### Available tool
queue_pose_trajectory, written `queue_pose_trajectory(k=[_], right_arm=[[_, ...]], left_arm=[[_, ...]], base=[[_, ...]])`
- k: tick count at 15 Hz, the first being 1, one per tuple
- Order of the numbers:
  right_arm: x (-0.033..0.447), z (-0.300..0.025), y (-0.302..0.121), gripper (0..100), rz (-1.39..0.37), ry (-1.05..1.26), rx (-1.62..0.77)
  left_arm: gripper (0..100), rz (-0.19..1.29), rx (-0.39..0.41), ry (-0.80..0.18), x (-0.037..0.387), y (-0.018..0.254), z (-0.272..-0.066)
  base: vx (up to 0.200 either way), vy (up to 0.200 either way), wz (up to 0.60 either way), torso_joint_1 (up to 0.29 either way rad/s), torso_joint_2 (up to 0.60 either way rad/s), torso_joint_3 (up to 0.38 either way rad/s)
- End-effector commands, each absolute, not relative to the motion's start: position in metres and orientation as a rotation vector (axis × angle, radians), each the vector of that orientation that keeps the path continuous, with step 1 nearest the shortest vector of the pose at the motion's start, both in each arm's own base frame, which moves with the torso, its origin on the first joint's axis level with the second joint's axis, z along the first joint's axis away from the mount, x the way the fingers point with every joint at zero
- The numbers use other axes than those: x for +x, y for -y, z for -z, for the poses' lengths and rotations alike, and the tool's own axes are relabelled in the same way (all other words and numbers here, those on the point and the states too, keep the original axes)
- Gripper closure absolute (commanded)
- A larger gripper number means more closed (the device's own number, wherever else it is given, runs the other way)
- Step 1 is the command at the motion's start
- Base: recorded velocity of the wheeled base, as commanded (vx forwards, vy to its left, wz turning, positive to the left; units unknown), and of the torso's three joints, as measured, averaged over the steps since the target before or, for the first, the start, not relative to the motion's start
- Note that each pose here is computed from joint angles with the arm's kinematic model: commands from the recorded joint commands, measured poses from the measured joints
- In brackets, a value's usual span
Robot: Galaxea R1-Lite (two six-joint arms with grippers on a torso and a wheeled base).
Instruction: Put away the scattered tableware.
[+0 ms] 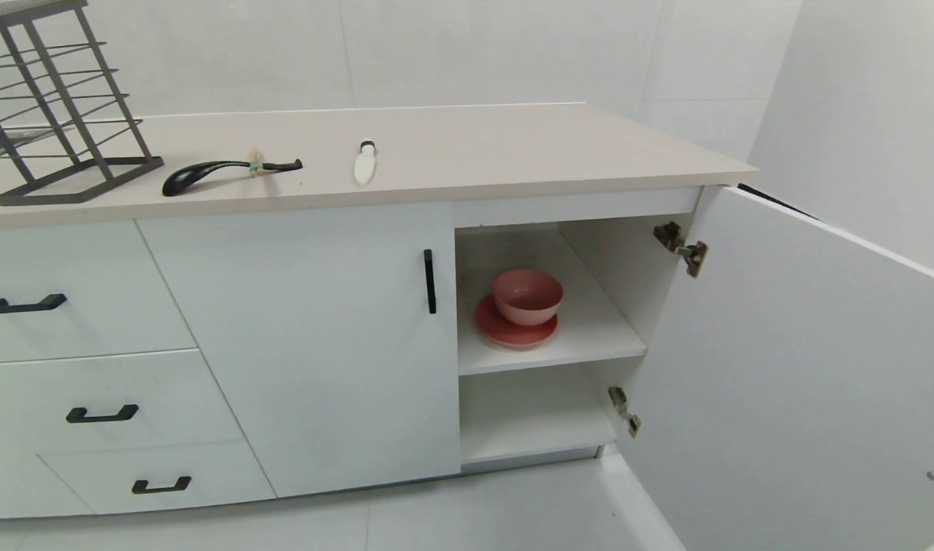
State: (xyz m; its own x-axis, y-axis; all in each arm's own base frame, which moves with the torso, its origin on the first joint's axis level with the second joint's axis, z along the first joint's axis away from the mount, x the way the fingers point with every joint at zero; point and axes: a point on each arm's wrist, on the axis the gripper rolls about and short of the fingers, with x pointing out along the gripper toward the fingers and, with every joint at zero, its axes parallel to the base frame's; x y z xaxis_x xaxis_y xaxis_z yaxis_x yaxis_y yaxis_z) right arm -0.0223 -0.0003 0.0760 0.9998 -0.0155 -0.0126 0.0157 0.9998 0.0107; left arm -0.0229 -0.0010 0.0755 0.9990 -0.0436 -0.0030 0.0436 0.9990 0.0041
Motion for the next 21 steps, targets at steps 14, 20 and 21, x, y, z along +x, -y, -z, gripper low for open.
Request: queue_pose_trajectory(k=[14, 20, 21], right_arm=[[-0.0221, -0.076, 0.0004, 100, 0.017, -0.015, 0.008], [-0.0221, -0.076, 0.0004, 100, 0.017, -0.015, 0.009], [-0.0221, -0.076, 0.0004, 100, 0.017, -0.015, 0.011]], left_arm=[[0, 0.037, 0.006, -0.001, -0.0229, 0.0009, -0.0756], [0, 0.035, 0.008, -0.001, -0.0229, 0.0009, -0.0756], [0, 0.037, 0.008, -0.001, -0.0229, 0.0009, -0.0756]], base=[[-0.129, -0.1, 0.0, 0.003, 0.0, 0.002], [-0.2, 0.0, 0.0, 0.006, 0.0, 0.002], [-0.2, 0.0, 0.0, 0.002, 0.0, 0.002]])
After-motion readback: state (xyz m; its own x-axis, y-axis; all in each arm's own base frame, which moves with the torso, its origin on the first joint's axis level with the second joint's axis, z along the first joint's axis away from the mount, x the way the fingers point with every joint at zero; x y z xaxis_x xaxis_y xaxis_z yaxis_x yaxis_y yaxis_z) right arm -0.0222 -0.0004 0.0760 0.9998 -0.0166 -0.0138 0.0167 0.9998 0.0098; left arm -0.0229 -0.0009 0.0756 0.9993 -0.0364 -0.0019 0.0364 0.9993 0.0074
